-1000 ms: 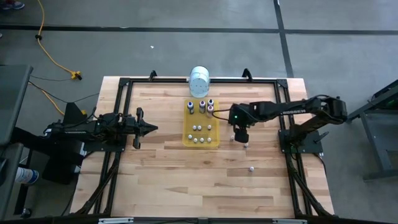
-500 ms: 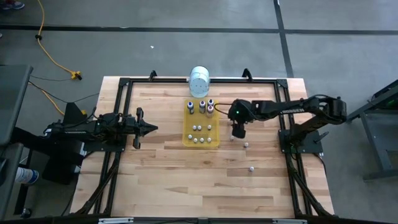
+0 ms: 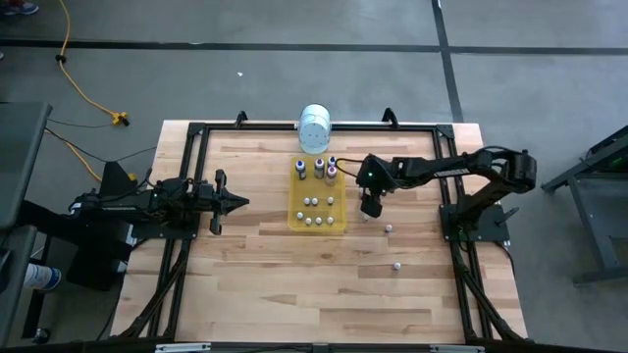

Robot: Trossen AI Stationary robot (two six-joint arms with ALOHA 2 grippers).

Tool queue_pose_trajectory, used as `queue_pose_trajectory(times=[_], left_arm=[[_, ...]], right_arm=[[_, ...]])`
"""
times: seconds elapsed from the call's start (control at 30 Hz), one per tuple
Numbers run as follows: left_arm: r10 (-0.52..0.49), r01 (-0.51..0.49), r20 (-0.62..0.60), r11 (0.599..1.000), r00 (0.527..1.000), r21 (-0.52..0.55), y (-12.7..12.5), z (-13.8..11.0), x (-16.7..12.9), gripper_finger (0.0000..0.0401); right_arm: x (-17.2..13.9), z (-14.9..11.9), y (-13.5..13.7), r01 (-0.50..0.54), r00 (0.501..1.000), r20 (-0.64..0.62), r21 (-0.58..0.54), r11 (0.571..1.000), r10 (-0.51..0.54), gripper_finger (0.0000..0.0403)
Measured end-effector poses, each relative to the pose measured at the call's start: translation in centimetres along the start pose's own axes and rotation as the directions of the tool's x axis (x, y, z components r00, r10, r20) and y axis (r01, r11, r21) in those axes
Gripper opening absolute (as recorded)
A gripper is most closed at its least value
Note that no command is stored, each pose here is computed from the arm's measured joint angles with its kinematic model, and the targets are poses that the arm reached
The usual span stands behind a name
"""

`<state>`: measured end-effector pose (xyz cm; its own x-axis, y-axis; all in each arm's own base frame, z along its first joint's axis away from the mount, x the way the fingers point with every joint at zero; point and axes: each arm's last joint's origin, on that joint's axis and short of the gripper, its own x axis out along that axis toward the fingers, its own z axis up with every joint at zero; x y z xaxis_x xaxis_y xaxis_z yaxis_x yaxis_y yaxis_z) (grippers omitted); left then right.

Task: Pick & Place food coloring
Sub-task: Put the small gray food coloring bottle in the yellow transparent bin

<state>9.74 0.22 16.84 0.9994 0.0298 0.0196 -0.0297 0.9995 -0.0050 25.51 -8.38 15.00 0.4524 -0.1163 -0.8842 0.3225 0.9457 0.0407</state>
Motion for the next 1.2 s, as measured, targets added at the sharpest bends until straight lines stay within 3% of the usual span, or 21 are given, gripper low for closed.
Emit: queue_pose_trajectory(times=[0.43,1.2], left_arm=[[0.000,0.000,0.000,1.000,1.000,0.000,0.00,0.00,0.00,0.0000],[0.000,0.000,-0.001,1.000,1.000,0.000,0.00,0.00,0.00,0.0000]], right_arm=[[0.00,0.17,-0.24,0.011,1.000,0.017,0.010,1.000,-0.011,0.0202],[-0.01,0.18,-0.38,0.013,1.000,0.018,0.013,1.000,-0.013,0.0102]])
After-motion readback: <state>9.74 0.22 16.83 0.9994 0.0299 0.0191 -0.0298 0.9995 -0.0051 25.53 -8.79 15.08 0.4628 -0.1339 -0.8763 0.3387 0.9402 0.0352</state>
